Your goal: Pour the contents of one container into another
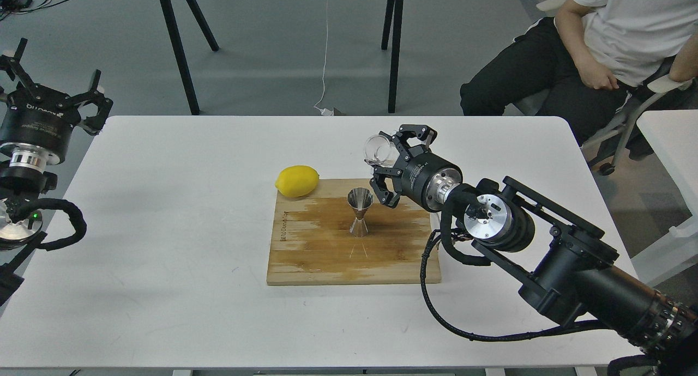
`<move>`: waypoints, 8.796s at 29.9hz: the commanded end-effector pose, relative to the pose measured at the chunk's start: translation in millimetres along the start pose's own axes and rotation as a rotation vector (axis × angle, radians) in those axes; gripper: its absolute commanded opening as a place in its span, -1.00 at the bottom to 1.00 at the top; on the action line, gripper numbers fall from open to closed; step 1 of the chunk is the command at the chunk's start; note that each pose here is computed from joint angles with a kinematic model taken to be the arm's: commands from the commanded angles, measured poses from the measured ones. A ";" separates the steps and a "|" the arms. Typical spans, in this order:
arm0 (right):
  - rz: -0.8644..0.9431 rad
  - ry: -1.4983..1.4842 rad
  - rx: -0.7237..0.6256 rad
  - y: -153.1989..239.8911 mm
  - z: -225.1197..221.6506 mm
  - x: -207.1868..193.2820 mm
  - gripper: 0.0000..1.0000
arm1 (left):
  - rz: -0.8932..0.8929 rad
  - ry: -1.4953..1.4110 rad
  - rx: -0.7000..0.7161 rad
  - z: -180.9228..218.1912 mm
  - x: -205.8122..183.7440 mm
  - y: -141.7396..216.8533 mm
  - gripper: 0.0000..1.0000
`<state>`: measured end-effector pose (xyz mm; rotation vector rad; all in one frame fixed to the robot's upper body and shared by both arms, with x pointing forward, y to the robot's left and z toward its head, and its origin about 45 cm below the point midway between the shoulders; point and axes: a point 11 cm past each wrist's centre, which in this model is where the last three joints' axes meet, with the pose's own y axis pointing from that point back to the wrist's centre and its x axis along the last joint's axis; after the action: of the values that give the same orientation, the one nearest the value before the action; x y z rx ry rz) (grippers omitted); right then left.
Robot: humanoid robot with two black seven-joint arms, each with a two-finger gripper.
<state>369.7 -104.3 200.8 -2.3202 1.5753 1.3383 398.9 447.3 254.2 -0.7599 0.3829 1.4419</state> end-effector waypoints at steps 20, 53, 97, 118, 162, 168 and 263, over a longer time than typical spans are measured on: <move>-0.008 0.461 0.050 2.0 29.1 0.1 -0.35 | 0.006 -0.009 -0.003 3.8 3.3 2.3 1.00; 0.044 0.734 0.096 -1.4 40.8 10.0 -0.36 | 0.012 -0.005 0.001 0.3 4.8 4.3 1.00; -0.036 1.116 0.180 -5.2 55.1 0.9 -0.35 | 0.015 0.000 -0.001 -0.1 5.2 4.7 1.00; -0.019 1.186 0.174 0.6 47.8 16.3 -0.34 | 0.022 0.000 -0.010 0.2 7.7 7.3 1.00; 0.170 -0.827 0.238 127.5 19.6 254.9 -0.33 | 0.025 -0.004 -0.008 0.5 8.1 7.7 1.00; 0.233 -0.846 0.253 126.2 20.1 280.6 -0.32 | 0.031 -0.001 -0.003 -4.1 7.9 8.0 1.00; -0.092 -0.264 0.784 100.8 -214.9 212.8 1.00 | 0.034 0.051 0.052 -35.7 -11.9 -45.3 1.00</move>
<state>451.3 -401.3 245.3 -1.6695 1.4658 0.7418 439.1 418.2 244.8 -0.7553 0.4714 1.4330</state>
